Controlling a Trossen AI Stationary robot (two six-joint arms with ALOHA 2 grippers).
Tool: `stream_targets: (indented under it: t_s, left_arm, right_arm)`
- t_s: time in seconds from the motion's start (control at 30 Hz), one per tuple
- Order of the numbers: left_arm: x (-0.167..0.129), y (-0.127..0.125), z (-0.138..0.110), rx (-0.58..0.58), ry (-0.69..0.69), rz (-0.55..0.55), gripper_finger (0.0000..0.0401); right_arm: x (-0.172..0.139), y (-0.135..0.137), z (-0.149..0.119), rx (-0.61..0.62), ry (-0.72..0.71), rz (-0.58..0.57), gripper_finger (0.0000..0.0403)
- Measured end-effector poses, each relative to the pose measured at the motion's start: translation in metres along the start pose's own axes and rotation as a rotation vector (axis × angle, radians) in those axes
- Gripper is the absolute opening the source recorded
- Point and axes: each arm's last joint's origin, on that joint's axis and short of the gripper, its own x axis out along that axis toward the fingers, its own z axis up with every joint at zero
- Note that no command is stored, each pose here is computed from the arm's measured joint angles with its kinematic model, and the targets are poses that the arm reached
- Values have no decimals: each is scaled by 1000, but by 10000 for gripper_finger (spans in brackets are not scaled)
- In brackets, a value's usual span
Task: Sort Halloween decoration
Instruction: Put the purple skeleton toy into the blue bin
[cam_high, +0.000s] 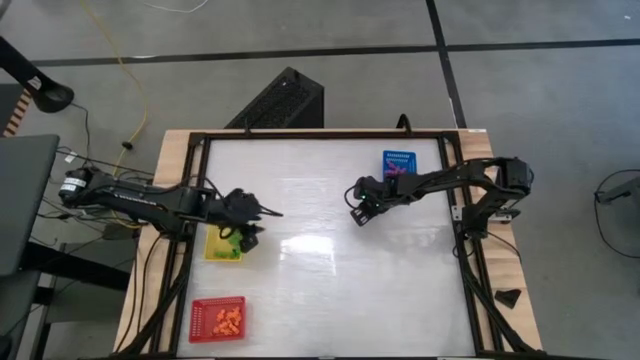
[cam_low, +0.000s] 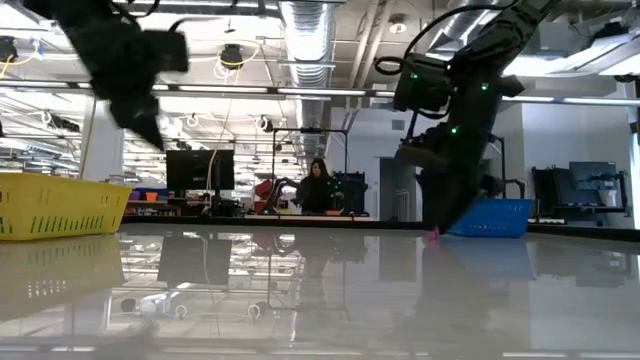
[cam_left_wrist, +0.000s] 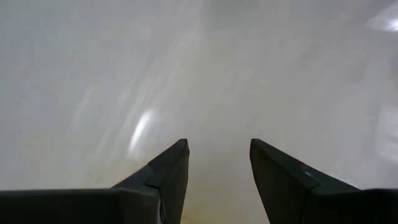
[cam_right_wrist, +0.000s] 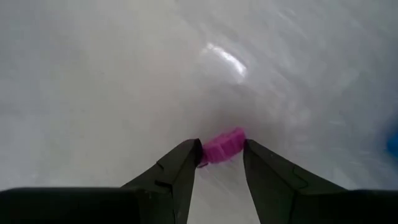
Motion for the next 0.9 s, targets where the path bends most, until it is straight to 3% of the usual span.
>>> stream_targets:
  t_s: [0.23, 0.4, 0.67, 0.77, 0.9]
  left_arm:
    - [15, -11, 11, 214, -409, -231, 160]
    - [17, -8, 13, 315, -597, -242, 160]
    - [16, 2, 21, 393, -634, -181, 160]
    - [16, 6, 21, 431, -634, -144, 160]
    - [1, 14, 19, 394, -660, -118, 160]
  right_arm:
    - [5, 1, 1, 45, -33, -24, 166]
    - [14, 6, 1, 74, -45, -14, 166]
    - [14, 11, -6, 69, -37, -21, 157]
    - [14, 11, -7, 70, -30, -25, 127]
    - [11, 14, -10, 62, -28, -13, 69]
